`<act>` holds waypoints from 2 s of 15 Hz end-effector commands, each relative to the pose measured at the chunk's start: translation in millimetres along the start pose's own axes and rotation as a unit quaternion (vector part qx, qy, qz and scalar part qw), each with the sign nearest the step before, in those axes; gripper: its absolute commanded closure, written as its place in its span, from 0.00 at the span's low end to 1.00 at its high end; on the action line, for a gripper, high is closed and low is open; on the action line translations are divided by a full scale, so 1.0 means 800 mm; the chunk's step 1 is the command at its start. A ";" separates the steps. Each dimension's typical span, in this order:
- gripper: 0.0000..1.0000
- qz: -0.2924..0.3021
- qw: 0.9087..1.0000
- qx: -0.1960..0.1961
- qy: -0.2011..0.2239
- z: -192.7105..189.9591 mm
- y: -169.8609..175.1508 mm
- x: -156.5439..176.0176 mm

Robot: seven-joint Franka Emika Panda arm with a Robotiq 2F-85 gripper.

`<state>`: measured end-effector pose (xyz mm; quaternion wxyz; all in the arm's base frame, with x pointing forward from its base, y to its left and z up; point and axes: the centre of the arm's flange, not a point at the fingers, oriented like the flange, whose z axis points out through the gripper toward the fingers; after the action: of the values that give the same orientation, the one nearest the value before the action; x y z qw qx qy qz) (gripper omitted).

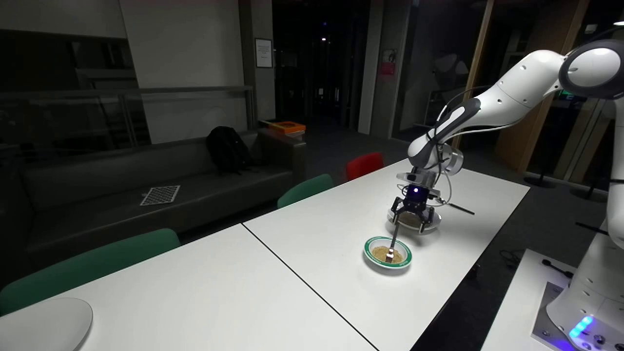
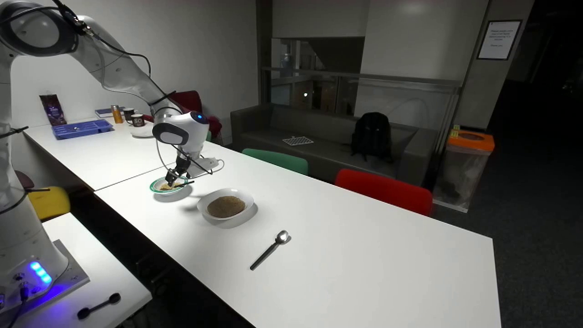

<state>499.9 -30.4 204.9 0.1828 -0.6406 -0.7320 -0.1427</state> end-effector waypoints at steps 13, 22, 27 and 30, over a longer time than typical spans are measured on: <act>0.00 -0.054 0.998 0.023 -0.020 0.002 0.059 -0.012; 0.44 -0.059 0.997 0.032 -0.025 0.009 0.075 -0.023; 0.32 -0.058 0.997 0.040 -0.022 0.008 0.077 -0.023; 0.29 -0.057 0.997 0.044 -0.018 0.004 0.078 -0.022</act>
<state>555.7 -31.5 182.7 0.1762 -0.5910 -0.7794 -0.1107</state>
